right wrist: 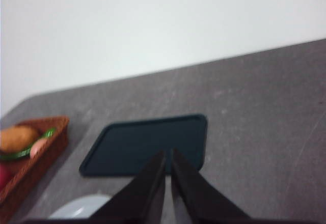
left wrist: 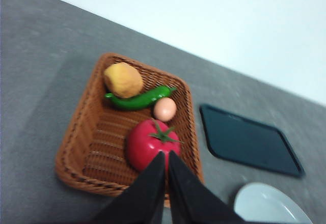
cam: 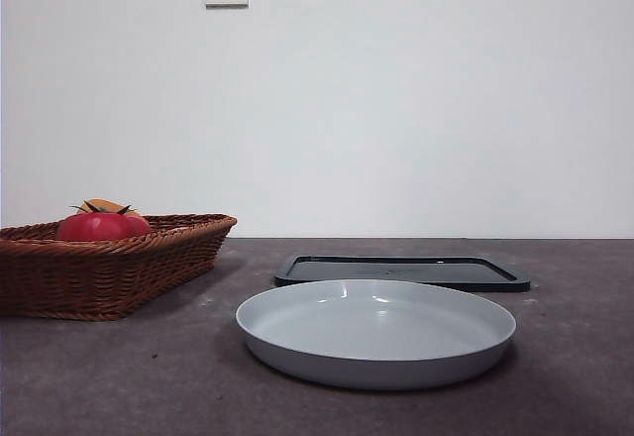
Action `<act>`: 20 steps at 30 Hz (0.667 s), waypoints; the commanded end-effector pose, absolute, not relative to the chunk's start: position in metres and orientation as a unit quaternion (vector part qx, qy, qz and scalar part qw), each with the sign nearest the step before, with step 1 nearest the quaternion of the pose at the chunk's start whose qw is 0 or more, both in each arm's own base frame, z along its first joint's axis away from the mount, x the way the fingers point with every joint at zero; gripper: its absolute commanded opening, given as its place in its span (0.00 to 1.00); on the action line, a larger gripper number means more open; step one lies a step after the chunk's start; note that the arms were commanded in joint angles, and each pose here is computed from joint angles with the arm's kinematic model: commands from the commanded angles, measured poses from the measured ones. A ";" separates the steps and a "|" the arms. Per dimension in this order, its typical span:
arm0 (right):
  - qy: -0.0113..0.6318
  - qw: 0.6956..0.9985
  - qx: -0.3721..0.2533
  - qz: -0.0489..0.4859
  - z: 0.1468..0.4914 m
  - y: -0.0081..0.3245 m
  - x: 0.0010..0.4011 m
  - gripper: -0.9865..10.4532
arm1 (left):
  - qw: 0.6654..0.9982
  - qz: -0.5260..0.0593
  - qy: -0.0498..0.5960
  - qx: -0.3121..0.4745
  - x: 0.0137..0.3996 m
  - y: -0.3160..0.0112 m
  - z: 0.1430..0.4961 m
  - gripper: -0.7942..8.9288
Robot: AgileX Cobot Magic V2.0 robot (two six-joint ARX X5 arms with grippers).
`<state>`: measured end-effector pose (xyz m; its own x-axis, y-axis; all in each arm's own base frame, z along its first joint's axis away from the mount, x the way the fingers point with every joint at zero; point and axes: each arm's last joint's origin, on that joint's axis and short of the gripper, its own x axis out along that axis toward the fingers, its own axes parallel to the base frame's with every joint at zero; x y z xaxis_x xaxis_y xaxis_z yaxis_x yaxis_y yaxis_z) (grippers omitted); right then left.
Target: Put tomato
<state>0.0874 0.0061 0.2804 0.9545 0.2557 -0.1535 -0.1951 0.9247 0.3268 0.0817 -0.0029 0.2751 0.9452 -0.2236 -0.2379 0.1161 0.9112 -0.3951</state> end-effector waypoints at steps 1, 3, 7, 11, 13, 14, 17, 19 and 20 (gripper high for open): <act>0.127 0.974 0.128 0.134 0.297 0.007 0.091 0.10 | 0.971 -0.116 0.151 -0.144 0.084 -0.004 0.295 0.09; 0.158 0.968 0.121 0.150 0.306 0.008 0.094 0.10 | 0.969 -0.130 0.165 -0.132 0.087 -0.005 0.307 0.09; 0.217 0.952 0.117 0.183 0.323 0.010 0.101 0.10 | 0.961 -0.164 0.188 -0.122 0.091 -0.007 0.324 0.09; 0.262 0.934 0.108 0.217 0.338 0.014 0.105 0.10 | 0.944 -0.202 0.228 -0.129 0.095 -0.011 0.334 0.09; 0.279 0.927 0.101 0.231 0.344 0.016 0.106 0.10 | 0.935 -0.221 0.247 -0.123 0.096 -0.014 0.337 0.09; 0.288 0.923 0.097 0.239 0.348 0.018 0.106 0.10 | 0.932 -0.229 0.255 -0.121 0.096 -0.015 0.338 0.09; 0.311 0.910 0.082 0.261 0.355 0.023 0.104 0.10 | 0.924 -0.243 0.271 -0.116 0.095 -0.017 0.342 0.09; 0.330 0.897 0.067 0.286 0.360 0.028 0.101 0.10 | 0.918 -0.253 0.286 -0.110 0.091 -0.019 0.344 0.09; 0.336 0.892 0.059 0.298 0.361 0.030 0.100 0.10 | 0.915 -0.258 0.293 -0.105 0.089 -0.020 0.344 0.09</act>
<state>0.0992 0.0299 0.3573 0.5942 0.5650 -0.5725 -0.4650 0.8220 0.3287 0.0899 -0.0196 0.3389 0.6897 -0.5265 -0.4971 0.3819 0.8478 -0.3681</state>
